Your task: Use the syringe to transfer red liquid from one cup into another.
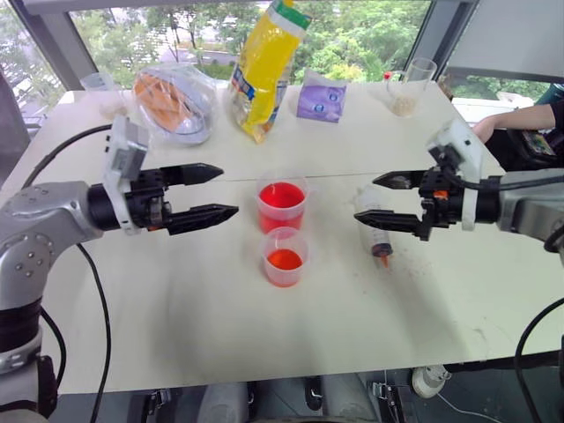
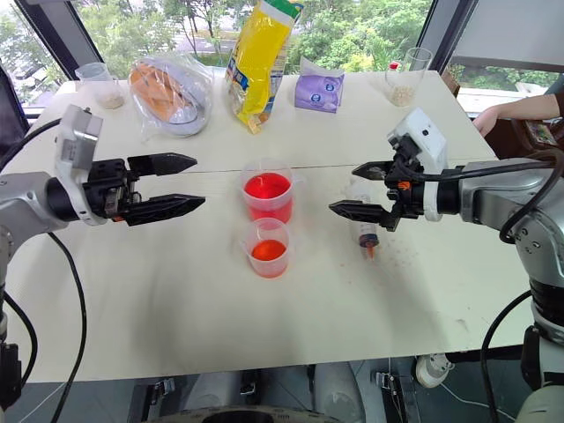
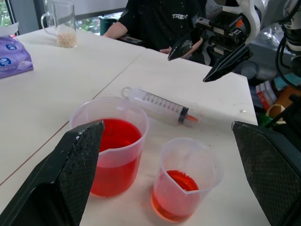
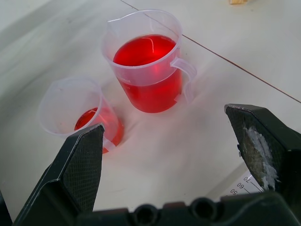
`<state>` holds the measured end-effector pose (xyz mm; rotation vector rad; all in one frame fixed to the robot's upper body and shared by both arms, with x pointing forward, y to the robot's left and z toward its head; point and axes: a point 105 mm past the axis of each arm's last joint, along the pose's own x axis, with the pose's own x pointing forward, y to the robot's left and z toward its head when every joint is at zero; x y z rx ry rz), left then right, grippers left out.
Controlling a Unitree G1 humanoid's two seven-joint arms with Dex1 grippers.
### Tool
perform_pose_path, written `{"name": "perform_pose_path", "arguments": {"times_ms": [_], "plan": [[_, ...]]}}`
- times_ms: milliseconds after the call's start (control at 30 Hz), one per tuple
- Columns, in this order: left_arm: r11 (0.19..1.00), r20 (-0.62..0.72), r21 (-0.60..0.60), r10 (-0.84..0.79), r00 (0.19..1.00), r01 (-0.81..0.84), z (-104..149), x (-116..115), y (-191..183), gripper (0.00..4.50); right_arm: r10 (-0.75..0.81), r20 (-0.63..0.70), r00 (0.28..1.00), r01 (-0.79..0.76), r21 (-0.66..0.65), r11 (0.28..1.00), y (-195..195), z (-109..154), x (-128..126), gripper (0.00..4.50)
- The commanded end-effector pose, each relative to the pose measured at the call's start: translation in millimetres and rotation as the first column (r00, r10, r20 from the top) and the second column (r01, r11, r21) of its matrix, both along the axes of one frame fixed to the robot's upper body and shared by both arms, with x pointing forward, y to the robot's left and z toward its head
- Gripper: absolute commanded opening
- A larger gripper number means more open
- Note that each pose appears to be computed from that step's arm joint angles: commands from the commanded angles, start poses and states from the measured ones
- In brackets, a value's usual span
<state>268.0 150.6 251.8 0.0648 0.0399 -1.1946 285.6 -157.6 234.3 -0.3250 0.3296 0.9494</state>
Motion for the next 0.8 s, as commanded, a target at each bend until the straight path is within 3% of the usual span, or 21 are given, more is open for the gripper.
{"name": "perform_pose_path", "arguments": {"times_ms": [33, 800], "plan": [[1.000, 0.041, -0.015, -0.001, 0.999, 0.002, 10.3, -0.6, -0.4, 4.50, 0.012, 0.054, 0.998, -0.012, -0.001, 1.000, 1.8, 10.1, -2.7, 4.47], [1.000, 0.057, -0.015, -0.008, 0.998, 0.009, 9.3, 0.2, -4.0, 4.50, -0.069, 0.028, 0.997, 0.070, -0.035, 0.997, -6.8, -1.8, 7.7, 4.47]]}}
